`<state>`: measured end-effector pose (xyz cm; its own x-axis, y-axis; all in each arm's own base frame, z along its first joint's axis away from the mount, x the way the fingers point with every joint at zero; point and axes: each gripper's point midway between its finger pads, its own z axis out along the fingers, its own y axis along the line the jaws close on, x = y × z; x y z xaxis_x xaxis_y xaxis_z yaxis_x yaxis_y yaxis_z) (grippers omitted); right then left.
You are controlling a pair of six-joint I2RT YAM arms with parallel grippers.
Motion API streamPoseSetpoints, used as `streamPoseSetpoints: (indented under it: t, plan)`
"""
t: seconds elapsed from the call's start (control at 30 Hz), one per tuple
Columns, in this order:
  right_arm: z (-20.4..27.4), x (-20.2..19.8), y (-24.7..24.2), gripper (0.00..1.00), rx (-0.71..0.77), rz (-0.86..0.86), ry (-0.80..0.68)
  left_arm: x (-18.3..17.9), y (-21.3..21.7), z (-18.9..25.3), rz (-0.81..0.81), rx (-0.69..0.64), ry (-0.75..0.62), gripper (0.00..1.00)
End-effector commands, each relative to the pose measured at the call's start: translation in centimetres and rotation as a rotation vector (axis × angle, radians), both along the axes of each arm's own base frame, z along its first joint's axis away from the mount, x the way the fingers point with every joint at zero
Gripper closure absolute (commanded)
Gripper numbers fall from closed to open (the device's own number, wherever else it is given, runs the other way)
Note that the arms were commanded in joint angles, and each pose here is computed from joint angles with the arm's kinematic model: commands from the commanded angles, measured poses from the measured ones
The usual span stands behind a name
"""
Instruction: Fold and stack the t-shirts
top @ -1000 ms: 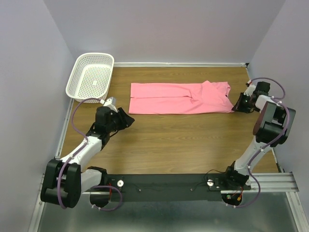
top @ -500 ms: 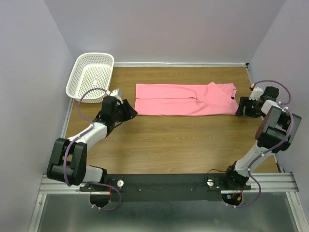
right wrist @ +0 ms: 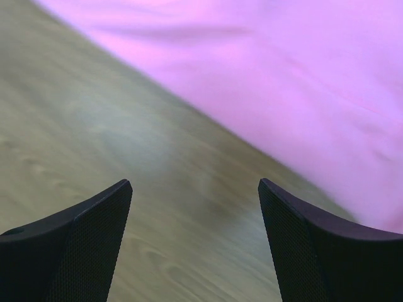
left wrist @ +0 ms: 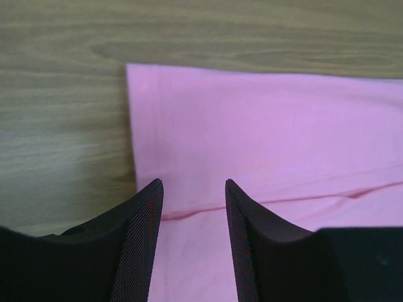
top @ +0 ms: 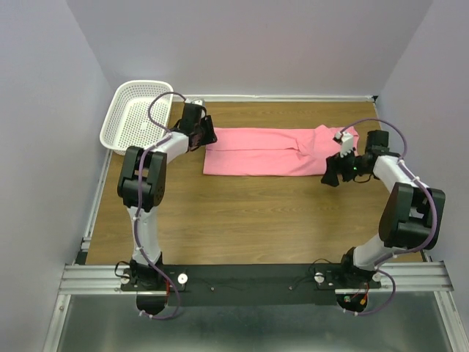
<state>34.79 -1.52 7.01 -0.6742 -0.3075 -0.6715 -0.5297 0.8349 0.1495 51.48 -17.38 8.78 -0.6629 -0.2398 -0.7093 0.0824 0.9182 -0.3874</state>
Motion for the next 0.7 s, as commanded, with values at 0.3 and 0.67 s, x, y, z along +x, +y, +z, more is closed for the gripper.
streamPoseSetpoints:
  t: [0.3, 0.67]
  plan:
    - [2.4, -2.6, 6.0, 0.12, 0.143, 0.136, -0.005, -3.4, 3.2, -7.2, 0.081, 0.205, 0.248, 0.5]
    - [3.9, -2.7, 6.0, 0.11, 0.129, 0.135, -0.053, -5.9, 0.6, -9.1, -0.064, 0.148, 0.341, 0.99]
